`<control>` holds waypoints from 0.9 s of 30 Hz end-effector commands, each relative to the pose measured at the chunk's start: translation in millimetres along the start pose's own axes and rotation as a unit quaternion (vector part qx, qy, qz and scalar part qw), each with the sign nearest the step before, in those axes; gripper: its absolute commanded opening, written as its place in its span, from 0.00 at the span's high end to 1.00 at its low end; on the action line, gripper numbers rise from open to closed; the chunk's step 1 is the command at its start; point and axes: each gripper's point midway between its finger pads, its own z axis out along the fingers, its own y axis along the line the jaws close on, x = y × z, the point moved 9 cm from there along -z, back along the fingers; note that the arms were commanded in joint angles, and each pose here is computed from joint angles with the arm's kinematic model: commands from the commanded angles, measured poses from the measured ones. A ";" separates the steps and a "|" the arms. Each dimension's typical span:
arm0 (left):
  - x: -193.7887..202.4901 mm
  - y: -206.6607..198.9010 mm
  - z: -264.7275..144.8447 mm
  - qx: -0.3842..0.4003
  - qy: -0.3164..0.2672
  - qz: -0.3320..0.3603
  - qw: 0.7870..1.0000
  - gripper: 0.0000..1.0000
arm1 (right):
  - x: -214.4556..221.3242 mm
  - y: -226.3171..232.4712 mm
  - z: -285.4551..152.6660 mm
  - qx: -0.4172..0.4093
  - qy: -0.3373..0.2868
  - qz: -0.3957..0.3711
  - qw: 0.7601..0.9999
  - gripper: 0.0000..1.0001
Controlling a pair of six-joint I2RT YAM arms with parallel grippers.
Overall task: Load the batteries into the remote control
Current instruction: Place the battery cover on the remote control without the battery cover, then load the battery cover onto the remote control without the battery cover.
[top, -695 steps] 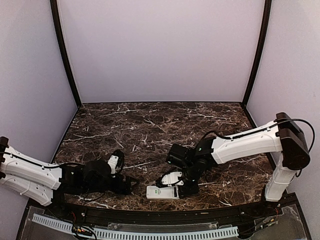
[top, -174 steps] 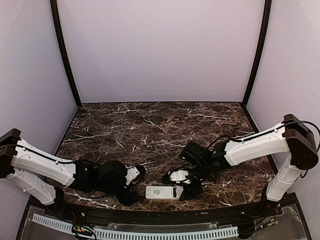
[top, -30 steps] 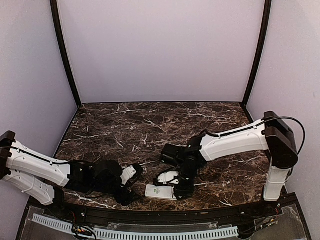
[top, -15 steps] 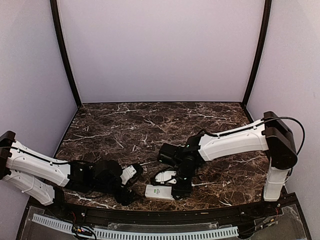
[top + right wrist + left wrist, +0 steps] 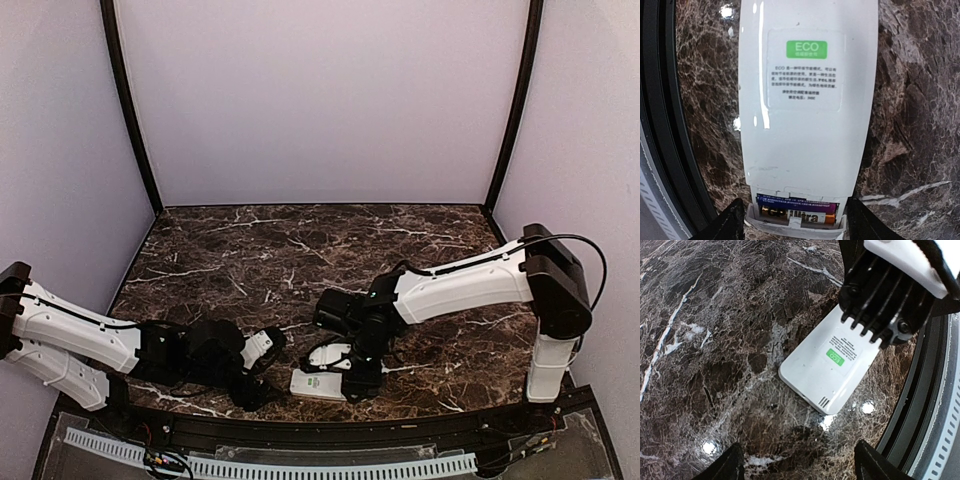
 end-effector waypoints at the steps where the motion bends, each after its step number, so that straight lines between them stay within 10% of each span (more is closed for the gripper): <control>1: 3.9 0.4 -2.6 0.000 -0.001 -0.001 1.000 0.25 | -13.7 4.6 -23.2 0.015 -0.059 -0.013 0.998 0.30; 11: 2.8 0.4 -0.2 -0.005 0.006 -0.001 1.000 0.26 | -12.2 -1.7 -78.9 0.063 -0.234 0.019 0.970 0.26; 17: -0.3 2.3 -10.4 -0.012 -0.017 -0.006 1.000 0.26 | 22.3 -34.4 -167.8 0.098 -0.533 0.161 0.825 0.15; 22: -13.5 2.2 -30.9 -0.020 -0.078 -0.012 0.997 0.16 | 62.8 -35.8 -191.2 0.134 -0.640 0.178 0.735 0.01; 27: -14.8 16.0 -46.6 -0.079 -0.142 -0.086 0.983 0.07 | 65.6 -41.7 -178.6 0.074 -0.577 0.251 0.773 0.15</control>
